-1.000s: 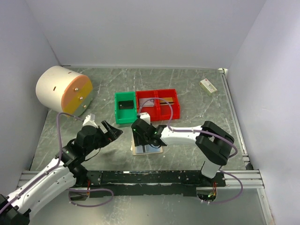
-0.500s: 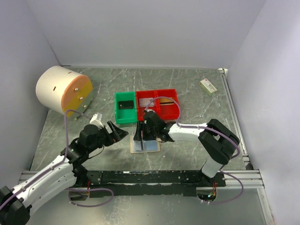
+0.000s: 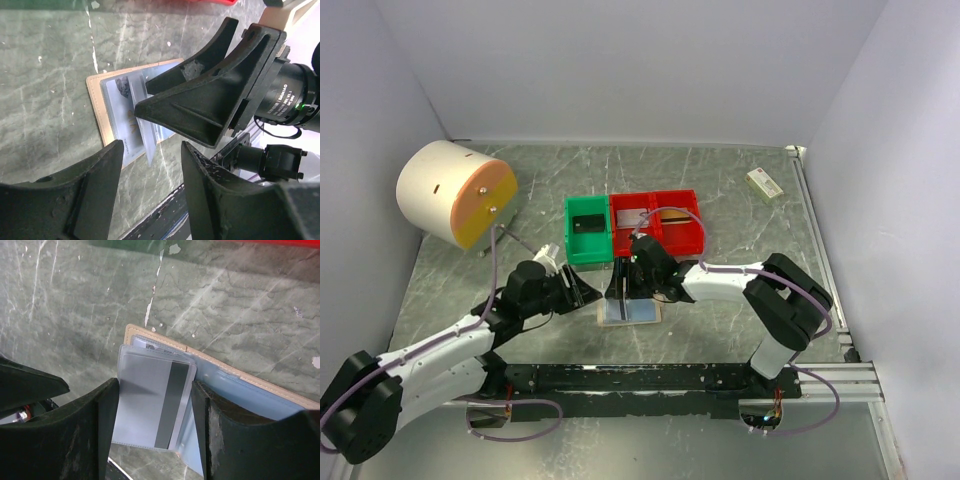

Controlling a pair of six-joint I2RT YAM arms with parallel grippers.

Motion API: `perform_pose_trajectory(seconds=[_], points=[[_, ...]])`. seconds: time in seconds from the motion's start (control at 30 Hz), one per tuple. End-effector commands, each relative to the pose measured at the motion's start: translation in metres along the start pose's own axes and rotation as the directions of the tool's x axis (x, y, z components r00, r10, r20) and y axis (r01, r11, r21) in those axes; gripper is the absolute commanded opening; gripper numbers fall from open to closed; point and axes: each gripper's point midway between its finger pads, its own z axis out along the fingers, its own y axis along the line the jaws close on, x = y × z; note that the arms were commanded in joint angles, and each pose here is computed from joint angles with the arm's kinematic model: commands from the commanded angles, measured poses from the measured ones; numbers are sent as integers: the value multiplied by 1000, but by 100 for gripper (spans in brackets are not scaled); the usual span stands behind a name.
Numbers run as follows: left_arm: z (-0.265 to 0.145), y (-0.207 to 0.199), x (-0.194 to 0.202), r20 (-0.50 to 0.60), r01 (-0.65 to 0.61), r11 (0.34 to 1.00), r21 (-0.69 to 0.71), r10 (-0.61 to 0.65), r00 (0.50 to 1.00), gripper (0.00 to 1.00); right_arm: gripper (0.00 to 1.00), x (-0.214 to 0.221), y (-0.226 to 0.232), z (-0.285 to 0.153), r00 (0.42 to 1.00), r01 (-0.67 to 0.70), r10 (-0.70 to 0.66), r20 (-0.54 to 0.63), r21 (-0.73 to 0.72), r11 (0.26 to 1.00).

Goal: Take the credit cards out of the card holder

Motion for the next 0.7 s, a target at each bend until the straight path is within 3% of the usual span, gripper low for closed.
perform_pose_trajectory(seconds=[0.0, 0.33, 0.67], points=[[5, -15, 5, -34, -31, 995, 98, 35, 999, 59, 58, 45, -44, 4, 991, -14, 32, -129, 136, 991], [20, -18, 15, -94, -20, 989, 149, 34, 995, 39, 58, 40, -39, 4, 992, -8, 24, -127, 123, 992], [34, -6, 26, -158, -46, 995, 83, 59, 986, 35, 59, 32, -33, 5, 993, -10, 23, -116, 112, 994]])
